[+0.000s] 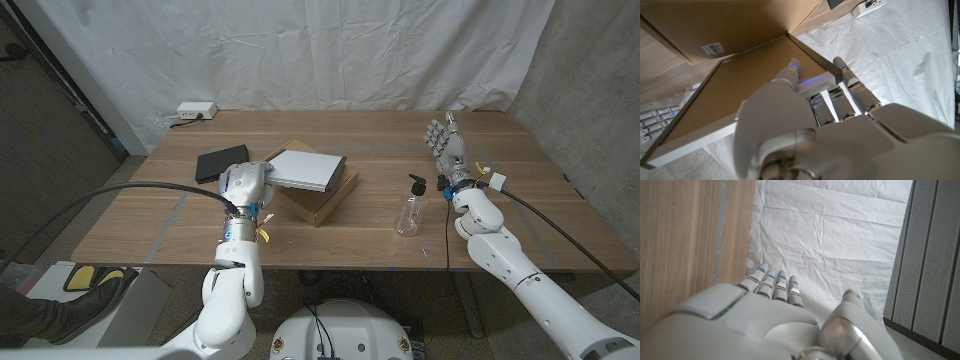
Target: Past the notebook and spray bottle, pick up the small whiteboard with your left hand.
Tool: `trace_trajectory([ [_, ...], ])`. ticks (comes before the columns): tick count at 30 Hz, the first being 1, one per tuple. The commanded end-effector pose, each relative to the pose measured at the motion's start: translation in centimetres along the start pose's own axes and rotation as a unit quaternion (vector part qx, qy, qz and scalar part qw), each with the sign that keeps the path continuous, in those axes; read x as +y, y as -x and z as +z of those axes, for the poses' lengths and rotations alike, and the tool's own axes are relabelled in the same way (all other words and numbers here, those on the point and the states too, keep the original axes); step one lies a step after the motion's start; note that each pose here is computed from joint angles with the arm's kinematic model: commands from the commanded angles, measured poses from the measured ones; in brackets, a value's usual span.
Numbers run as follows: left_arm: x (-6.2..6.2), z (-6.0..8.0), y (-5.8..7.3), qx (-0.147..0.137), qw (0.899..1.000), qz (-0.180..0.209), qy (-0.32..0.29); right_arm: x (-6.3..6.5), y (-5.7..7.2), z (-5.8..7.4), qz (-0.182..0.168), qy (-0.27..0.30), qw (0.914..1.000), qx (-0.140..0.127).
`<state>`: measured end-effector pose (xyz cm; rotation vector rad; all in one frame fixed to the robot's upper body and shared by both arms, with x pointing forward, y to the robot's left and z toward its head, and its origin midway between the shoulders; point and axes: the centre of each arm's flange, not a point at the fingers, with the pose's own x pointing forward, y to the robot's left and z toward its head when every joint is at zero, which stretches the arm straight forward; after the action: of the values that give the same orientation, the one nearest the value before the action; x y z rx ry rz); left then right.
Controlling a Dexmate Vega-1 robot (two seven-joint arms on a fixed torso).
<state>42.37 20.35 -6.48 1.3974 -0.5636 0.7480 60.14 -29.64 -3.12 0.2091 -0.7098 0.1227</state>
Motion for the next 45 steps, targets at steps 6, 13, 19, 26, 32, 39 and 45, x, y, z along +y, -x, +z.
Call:
trace_trajectory([
  [6,0.8,-0.3,-1.0,-0.009,1.0,0.018,0.001,0.3,0.1,0.2,-0.002,0.006,1.0,-0.003],
  [13,1.5,-0.3,-1.3,-0.015,1.0,0.025,-0.002,0.4,0.2,0.3,-0.001,0.006,1.0,-0.004],
  [19,2.1,-0.1,-1.7,-0.022,0.999,0.033,-0.006,0.4,0.4,0.4,0.0,0.006,1.0,-0.006],
  [26,2.6,0.1,-2.3,-0.029,0.999,0.042,-0.009,0.4,0.6,0.4,0.001,0.006,1.0,-0.005],
  [32,3.0,0.2,-2.6,-0.035,0.998,0.056,-0.007,0.4,0.7,0.6,0.0,0.006,1.0,-0.007],
  [39,3.4,0.5,-2.8,-0.042,0.997,0.071,-0.007,0.2,1.0,0.9,-0.002,0.008,0.9999,-0.01],
  [45,3.7,0.8,-3.1,-0.047,0.996,0.079,-0.006,0.0,1.2,0.9,-0.004,0.008,0.9999,-0.01],
])
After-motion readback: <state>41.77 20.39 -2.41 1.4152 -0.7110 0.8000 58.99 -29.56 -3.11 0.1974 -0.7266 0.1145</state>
